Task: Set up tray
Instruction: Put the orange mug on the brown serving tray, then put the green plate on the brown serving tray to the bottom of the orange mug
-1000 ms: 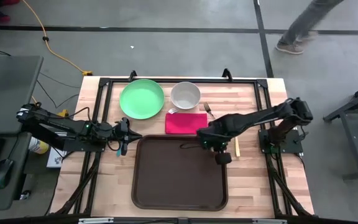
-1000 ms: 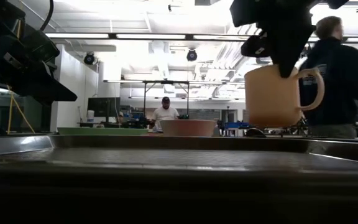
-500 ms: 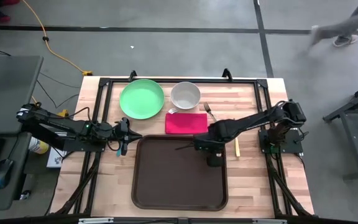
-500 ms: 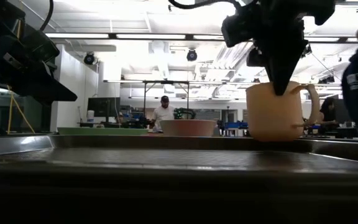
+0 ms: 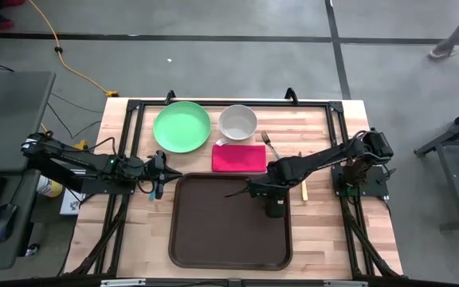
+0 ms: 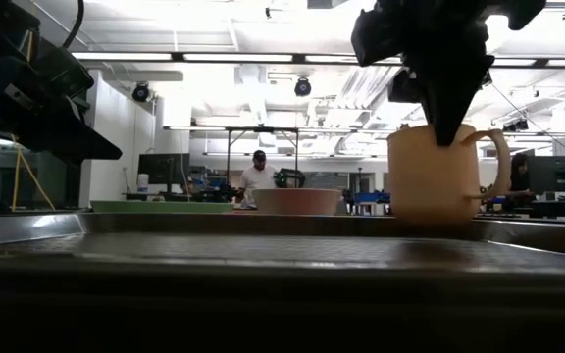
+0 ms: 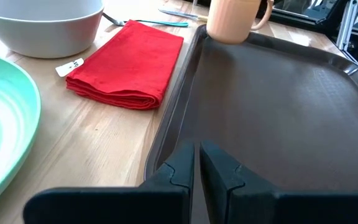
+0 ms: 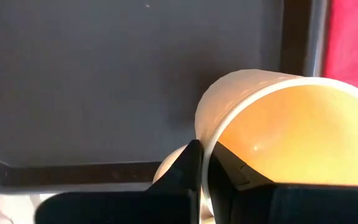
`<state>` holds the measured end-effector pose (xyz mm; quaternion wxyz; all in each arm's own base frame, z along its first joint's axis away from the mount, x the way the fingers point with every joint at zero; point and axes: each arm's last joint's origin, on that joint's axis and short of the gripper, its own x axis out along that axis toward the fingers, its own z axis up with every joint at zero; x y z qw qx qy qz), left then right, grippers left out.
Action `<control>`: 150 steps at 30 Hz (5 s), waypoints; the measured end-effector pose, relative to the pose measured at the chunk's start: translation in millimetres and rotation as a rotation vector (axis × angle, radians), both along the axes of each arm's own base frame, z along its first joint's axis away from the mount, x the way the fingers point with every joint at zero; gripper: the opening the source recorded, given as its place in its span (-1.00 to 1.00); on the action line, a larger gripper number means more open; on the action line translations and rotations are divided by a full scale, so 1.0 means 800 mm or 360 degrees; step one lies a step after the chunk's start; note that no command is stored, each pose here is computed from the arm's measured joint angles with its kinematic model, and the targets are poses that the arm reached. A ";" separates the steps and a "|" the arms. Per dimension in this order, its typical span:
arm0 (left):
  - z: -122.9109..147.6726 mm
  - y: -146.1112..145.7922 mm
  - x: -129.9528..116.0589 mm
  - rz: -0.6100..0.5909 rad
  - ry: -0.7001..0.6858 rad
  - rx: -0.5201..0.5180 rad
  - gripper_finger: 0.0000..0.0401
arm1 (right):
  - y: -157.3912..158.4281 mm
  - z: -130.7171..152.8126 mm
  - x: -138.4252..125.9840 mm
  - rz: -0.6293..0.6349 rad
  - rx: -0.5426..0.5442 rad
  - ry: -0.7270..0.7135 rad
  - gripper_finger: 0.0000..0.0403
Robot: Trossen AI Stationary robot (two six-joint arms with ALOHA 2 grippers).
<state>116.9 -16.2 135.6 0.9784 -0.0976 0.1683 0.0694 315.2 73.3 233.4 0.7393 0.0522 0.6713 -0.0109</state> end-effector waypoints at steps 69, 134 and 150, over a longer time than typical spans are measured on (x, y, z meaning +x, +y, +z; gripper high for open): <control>0.000 0.000 0.000 -0.0034 0.0010 0.0094 -0.71 | -0.004 -0.033 -0.004 0.0669 -0.0154 0.0349 -0.32; 0.225 0.184 -0.055 0.1142 0.1118 0.0151 -0.46 | -0.094 0.319 -0.174 -0.1162 -0.0843 -0.1186 -0.05; 0.180 0.254 -0.067 0.1181 0.1197 -0.0690 0.03 | -0.108 0.328 -0.198 -0.1025 -0.0976 -0.1151 -0.05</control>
